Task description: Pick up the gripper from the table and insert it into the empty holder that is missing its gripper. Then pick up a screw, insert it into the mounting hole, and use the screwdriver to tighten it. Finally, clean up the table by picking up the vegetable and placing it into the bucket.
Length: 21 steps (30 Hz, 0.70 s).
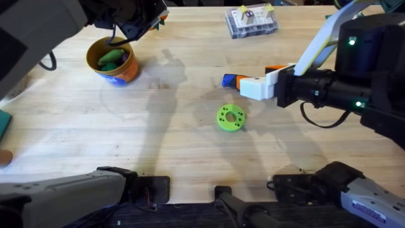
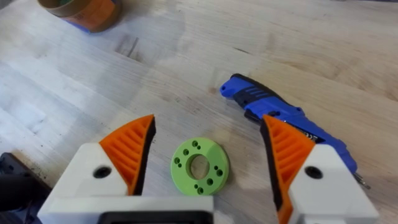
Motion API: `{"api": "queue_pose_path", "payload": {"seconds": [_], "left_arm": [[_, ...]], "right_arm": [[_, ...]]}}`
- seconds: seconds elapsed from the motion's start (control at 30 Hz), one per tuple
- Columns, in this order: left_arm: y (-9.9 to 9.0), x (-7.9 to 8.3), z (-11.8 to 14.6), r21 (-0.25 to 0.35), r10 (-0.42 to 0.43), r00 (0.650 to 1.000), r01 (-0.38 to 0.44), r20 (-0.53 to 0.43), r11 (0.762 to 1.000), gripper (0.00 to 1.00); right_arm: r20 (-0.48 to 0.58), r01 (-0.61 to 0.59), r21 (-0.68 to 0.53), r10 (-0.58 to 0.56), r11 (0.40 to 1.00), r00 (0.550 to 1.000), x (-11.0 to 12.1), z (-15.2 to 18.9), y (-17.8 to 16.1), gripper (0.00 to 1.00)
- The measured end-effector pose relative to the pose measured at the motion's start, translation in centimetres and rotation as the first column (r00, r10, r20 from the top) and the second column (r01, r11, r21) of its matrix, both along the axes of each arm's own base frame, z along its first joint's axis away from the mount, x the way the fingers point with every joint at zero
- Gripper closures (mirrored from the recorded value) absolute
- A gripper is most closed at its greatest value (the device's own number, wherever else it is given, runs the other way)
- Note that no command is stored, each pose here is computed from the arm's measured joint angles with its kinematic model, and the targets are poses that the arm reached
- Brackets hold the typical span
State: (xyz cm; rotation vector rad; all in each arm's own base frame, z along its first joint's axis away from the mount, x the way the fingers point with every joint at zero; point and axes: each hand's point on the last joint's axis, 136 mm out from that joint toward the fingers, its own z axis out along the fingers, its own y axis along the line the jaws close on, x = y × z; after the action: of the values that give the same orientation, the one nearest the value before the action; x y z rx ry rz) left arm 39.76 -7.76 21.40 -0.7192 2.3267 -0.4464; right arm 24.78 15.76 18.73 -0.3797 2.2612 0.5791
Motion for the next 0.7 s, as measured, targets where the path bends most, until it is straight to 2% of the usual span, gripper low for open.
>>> {"api": "queue_pose_path", "payload": {"seconds": [0.1,0.2,0.27,0.37,0.53,0.57,0.7], "left_arm": [[0.1,0.2,-1.1,0.009,0.005,1.0,-0.004,-0.025,1.0,0.963],[0.1,0.3,-1.1,0.016,-0.004,1.0,0.005,-0.025,1.0,0.963],[0.6,-0.2,-1.0,0.035,0.002,0.999,-0.001,-0.048,0.999,0.963],[2.9,-1.7,-0.8,0.096,0.06,0.994,-0.051,-0.093,0.994,0.963],[7.2,-3.1,0.8,0.179,0.184,0.979,-0.166,-0.086,0.97,0.963],[9.7,-3.7,0.8,0.206,0.255,0.962,-0.23,-0.1,0.951,0.963],[12.7,-3.8,-0.3,0.232,0.335,0.933,-0.3,-0.129,0.925,0.963]], "right_arm": [[-0.013,-0.001,-0.006,0.001,1.0,1.0,-0.2,-0.3,-0.1,0.033],[-0.014,-0.002,-0.006,0.002,1.0,1.0,-0.2,-0.3,-0.1,0.033],[-0.014,-0.003,-0.005,0.003,1.0,1.0,-0.2,-0.3,0.0,0.033],[-0.015,-0.003,-0.005,0.002,1.0,1.0,-0.2,-0.3,0.0,0.033],[-0.015,-0.003,-0.006,0.003,1.0,1.0,-0.2,-0.3,0.0,0.033],[-0.015,-0.003,-0.006,0.003,1.0,1.0,-0.2,-0.3,0.0,0.033],[-0.015,-0.003,-0.005,0.002,1.0,1.0,-0.2,-0.3,0.0,0.033]]}}
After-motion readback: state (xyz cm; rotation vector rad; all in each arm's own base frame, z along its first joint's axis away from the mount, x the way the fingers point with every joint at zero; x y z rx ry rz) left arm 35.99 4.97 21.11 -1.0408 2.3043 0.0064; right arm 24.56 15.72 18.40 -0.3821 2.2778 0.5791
